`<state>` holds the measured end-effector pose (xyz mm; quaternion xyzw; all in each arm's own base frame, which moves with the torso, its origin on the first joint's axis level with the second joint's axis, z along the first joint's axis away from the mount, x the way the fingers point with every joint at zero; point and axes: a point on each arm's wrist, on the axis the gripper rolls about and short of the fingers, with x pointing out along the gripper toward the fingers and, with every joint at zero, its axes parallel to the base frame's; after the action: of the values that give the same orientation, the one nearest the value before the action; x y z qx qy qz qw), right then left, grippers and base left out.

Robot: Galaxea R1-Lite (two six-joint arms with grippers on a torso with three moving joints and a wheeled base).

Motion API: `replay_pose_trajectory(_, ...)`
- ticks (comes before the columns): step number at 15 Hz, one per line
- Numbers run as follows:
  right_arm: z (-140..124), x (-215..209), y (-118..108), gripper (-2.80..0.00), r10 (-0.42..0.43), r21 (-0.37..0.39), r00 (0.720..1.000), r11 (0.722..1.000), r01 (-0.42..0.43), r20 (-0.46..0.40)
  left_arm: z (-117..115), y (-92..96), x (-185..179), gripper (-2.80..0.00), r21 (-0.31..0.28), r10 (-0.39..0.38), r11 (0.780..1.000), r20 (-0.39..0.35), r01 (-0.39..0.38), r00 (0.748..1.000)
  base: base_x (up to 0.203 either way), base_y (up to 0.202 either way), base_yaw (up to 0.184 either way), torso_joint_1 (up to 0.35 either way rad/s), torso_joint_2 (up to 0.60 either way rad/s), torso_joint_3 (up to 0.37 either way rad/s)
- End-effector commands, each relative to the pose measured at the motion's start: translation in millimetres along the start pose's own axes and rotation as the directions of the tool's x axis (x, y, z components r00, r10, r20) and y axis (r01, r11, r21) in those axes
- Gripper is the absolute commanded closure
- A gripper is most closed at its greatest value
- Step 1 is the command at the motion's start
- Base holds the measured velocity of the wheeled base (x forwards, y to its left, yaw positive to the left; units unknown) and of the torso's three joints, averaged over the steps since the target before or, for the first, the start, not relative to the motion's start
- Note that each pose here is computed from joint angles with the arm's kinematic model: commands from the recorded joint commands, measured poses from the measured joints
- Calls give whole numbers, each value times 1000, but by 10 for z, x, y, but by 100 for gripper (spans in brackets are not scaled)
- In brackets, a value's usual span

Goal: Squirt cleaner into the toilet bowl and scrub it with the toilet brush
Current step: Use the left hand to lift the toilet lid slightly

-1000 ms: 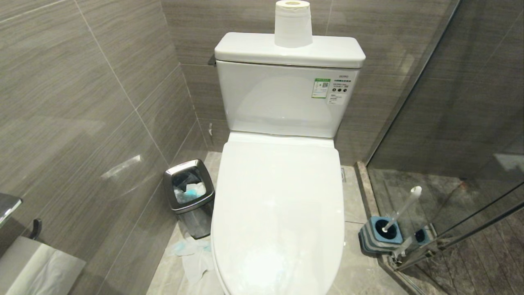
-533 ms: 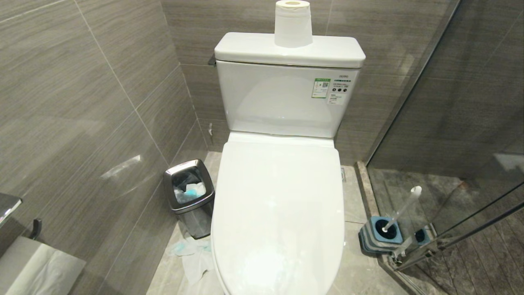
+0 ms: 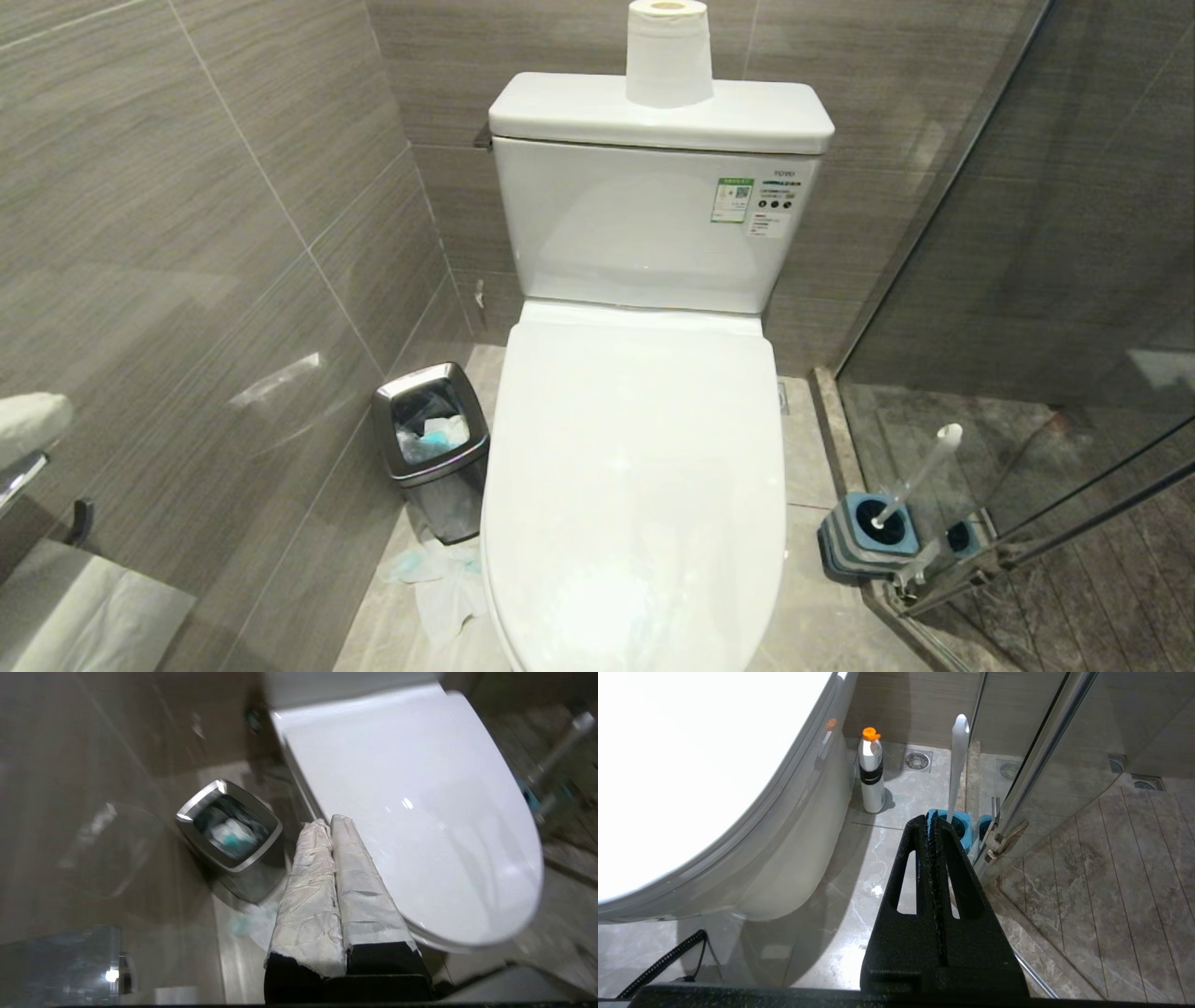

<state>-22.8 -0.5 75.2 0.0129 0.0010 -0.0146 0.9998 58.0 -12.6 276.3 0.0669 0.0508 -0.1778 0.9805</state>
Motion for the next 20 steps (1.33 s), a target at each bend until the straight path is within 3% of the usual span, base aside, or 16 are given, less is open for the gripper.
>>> replay_pose_trajectory(1, -2, 2, 0, 0, 0, 0, 1000, 1000, 0, -3, -101, -43, 145, 0, -26, -103, 995, -148, 101, 984, 0, 0, 0, 0, 0, 0)
replay_pose_trajectory(6, 0, 1, 0, 0, 0, 0, 1000, 1000, 0, -2, -366, -31, 578, 0, -67, -131, 991, -313, 116, 941, 0, 0, 0, 0, 0, 0)
replay_pose_trajectory(12, 0, 1, 0, 0, 0, 0, 1000, 1000, 0, -2, -885, 35, 1200, 0, -98, -42, 995, -430, -1, 902, 0, 0, 0, 0, 0, 0)
replay_pose_trajectory(15, -4, 2, 0, 0, -1, 0, 1000, 1000, 1, -3, -1174, 20, 1324, 0, -124, -43, 992, -471, -18, 881, 0, 0, 0, 0, 0, 0)
replay_pose_trajectory(20, 0, 1, 0, 0, 0, 0, 1000, 1000, 0, -2, -1466, -5, 1310, 0, -118, -17, 991, -551, -58, 834, 0, 0, 0, 0, 0, 0)
